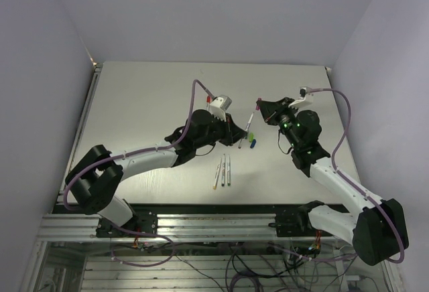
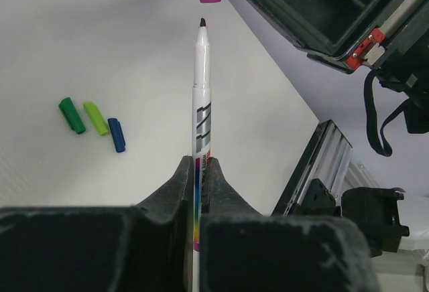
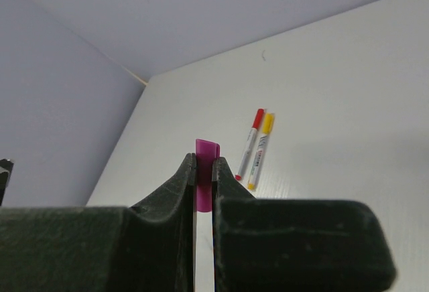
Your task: Insert the pens into the pen caps
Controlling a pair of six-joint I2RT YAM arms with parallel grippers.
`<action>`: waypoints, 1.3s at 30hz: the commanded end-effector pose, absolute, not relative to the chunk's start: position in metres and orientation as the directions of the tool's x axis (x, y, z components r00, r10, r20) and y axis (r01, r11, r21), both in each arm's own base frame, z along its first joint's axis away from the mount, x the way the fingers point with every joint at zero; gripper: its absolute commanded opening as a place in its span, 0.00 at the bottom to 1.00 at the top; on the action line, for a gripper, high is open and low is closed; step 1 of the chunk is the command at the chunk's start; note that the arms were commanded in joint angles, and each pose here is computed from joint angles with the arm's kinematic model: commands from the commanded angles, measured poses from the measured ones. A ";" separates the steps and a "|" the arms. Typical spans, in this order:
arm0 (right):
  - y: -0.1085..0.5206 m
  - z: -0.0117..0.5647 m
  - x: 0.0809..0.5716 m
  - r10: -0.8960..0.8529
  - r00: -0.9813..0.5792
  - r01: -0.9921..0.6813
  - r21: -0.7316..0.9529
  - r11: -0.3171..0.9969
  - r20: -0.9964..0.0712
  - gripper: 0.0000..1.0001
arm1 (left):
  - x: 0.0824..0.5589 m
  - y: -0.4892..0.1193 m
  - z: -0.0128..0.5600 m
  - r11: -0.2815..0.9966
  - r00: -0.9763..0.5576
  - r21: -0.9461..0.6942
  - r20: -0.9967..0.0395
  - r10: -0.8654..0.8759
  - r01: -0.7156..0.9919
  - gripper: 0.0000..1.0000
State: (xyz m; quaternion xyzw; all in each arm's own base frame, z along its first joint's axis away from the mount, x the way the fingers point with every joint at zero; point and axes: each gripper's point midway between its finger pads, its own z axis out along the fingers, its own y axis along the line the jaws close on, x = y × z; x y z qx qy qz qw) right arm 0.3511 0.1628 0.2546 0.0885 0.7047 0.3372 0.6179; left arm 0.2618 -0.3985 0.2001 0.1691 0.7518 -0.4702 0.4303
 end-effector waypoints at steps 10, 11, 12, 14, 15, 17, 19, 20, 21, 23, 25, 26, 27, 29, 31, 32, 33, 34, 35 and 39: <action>0.173 0.281 0.347 0.604 -0.186 -0.386 0.623 0.680 -0.775 0.00 | 0.262 -0.410 0.233 0.425 -0.534 -0.574 -0.816 -0.222 0.700 0.07; 0.174 0.280 0.347 0.602 -0.187 -0.388 0.622 0.680 -0.776 0.00 | 0.262 -0.410 0.234 0.426 -0.534 -0.575 -0.815 -0.226 0.699 0.07; 0.174 0.280 0.346 0.602 -0.189 -0.389 0.622 0.680 -0.776 0.00 | 0.263 -0.409 0.234 0.427 -0.534 -0.577 -0.814 -0.229 0.696 0.07; 0.174 0.278 0.345 0.599 -0.193 -0.391 0.621 0.679 -0.777 0.00 | 0.263 -0.409 0.235 0.425 -0.530 -0.578 -0.814 -0.237 0.697 0.07; 0.175 0.278 0.346 0.597 -0.194 -0.393 0.620 0.680 -0.778 0.00 | 0.263 -0.409 0.236 0.426 -0.528 -0.577 -0.814 -0.240 0.697 0.07; 0.176 0.278 0.345 0.596 -0.197 -0.398 0.620 0.677 -0.778 0.00 | 0.264 -0.409 0.237 0.425 -0.526 -0.576 -0.816 -0.240 0.699 0.07; 0.177 0.278 0.345 0.596 -0.199 -0.401 0.619 0.675 -0.778 0.00 | 0.264 -0.409 0.239 0.427 -0.522 -0.573 -0.818 -0.242 0.699 0.07; 0.177 0.277 0.345 0.594 -0.202 -0.400 0.619 0.675 -0.778 0.00 | 0.265 -0.409 0.238 0.430 -0.521 -0.573 -0.818 -0.244 0.698 0.07; 0.177 0.278 0.345 0.594 -0.200 -0.401 0.619 0.676 -0.779 0.00 | 0.265 -0.408 0.238 0.431 -0.520 -0.572 -0.819 -0.245 0.698 0.07; 0.177 0.277 0.345 0.591 -0.201 -0.402 0.616 0.678 -0.782 0.00 | 0.266 -0.408 0.239 0.435 -0.517 -0.572 -0.818 -0.250 0.695 0.07; 0.177 0.277 0.344 0.588 -0.204 -0.401 0.614 0.679 -0.783 0.00 | 0.266 -0.407 0.239 0.438 -0.514 -0.572 -0.819 -0.255 0.693 0.07; 0.177 0.276 0.344 0.586 -0.204 -0.402 0.613 0.680 -0.784 0.00 | 0.267 -0.406 0.239 0.442 -0.513 -0.572 -0.819 -0.258 0.691 0.07; 0.177 0.275 0.343 0.585 -0.205 -0.402 0.613 0.680 -0.784 0.00 | 0.267 -0.406 0.239 0.441 -0.511 -0.572 -0.819 -0.261 0.691 0.07; 0.176 0.275 0.343 0.585 -0.202 -0.402 0.611 0.682 -0.786 0.00 | 0.268 -0.405 0.241 0.443 -0.506 -0.570 -0.821 -0.265 0.692 0.07; 0.175 0.275 0.342 0.584 -0.199 -0.401 0.609 0.685 -0.787 0.00 | 0.268 -0.405 0.242 0.442 -0.504 -0.567 -0.823 -0.263 0.695 0.07; 0.175 0.275 0.343 0.581 -0.200 -0.400 0.607 0.686 -0.789 0.00 | 0.267 -0.406 0.243 0.440 -0.504 -0.567 -0.823 -0.262 0.697 0.07; 0.175 0.274 0.343 0.581 -0.200 -0.399 0.607 0.688 -0.789 0.00 | 0.267 -0.406 0.243 0.438 -0.504 -0.567 -0.823 -0.263 0.697 0.07; 0.175 0.275 0.343 0.579 -0.198 -0.400 0.604 0.689 -0.791 0.00 | 0.267 -0.406 0.243 0.437 -0.504 -0.568 -0.822 -0.264 0.698 0.07; 0.175 0.275 0.343 0.579 -0.195 -0.401 0.603 0.689 -0.792 0.00 | 0.266 -0.406 0.243 0.435 -0.505 -0.569 -0.822 -0.264 0.698 0.07; 0.171 0.276 0.344 0.579 -0.178 -0.391 0.598 0.700 -0.795 0.00 | 0.265 -0.405 0.241 0.433 -0.511 -0.571 -0.820 -0.258 0.697 0.07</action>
